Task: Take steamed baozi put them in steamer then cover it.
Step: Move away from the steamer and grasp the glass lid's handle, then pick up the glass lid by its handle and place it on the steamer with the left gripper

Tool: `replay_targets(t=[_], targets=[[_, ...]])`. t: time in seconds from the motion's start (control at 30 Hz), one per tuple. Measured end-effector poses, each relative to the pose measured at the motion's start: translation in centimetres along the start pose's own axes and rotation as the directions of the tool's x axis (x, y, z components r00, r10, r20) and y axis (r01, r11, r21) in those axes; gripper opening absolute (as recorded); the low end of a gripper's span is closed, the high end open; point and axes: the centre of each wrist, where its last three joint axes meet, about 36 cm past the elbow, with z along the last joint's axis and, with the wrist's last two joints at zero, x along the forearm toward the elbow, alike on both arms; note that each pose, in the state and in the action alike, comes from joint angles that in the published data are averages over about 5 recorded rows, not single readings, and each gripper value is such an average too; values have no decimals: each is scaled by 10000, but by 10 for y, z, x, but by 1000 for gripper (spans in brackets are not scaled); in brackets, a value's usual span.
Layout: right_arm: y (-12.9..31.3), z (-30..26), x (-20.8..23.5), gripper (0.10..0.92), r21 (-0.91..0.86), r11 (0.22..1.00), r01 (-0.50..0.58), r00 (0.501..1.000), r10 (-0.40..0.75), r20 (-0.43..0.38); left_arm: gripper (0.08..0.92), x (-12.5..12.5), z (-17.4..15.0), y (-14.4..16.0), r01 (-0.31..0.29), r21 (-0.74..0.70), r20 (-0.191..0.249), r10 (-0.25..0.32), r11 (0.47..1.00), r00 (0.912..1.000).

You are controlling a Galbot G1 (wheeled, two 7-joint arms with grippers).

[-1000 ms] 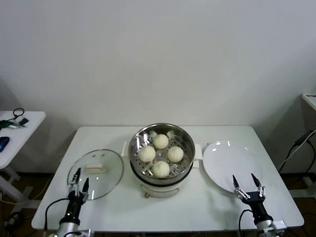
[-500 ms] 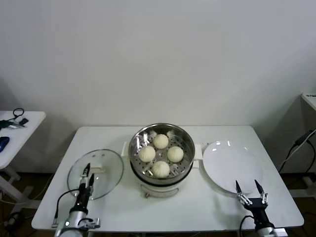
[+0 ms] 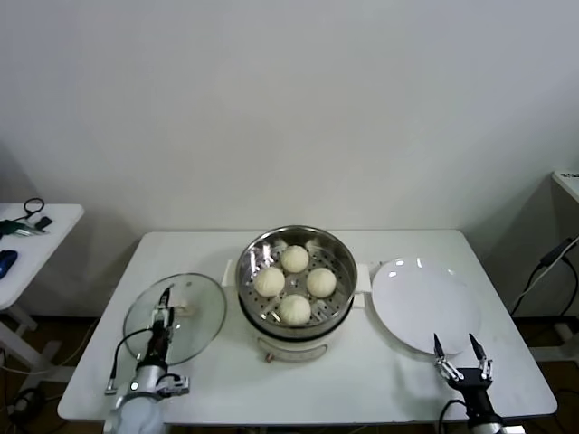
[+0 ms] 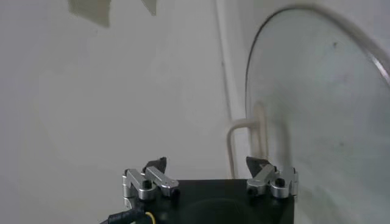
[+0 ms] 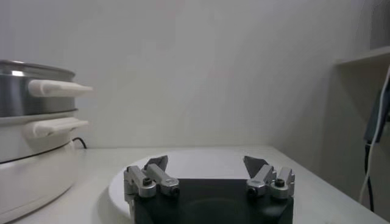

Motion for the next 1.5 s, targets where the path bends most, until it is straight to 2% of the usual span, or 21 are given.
replay_targets(t=[0.17, 0.7, 0.83, 1.17, 1.33, 1.5], targets=[[2, 2, 1, 823, -45, 10000, -25, 10000, 25, -21, 710, -3, 1, -1, -160, -54, -130, 160, 9999, 9998], [8, 6, 1, 823, -45, 10000, 41, 10000, -41, -26, 242, -7, -3, 0, -496, 110, -294, 500, 9987, 9983], [8, 5, 1, 823, -24, 10000, 28, 10000, -28, 8, 151, -6, -2, 2, -500, 195, -354, 506, 9986, 9981], [5, -5, -2, 823, 255, 9994, -214, 9998, 216, -46, 136, -9, 12, 31, -196, 664, -675, 241, 9976, 9974], [1, -10, -5, 823, 469, 9978, -465, 9988, 470, -98, 136, -13, 29, 61, 90, 966, -960, 3, 9953, 9954], [-1, -14, -7, 823, 670, 9954, -686, 9975, 697, -135, 136, -17, 45, 104, 443, 1346, -1225, -278, 9899, 9921]])
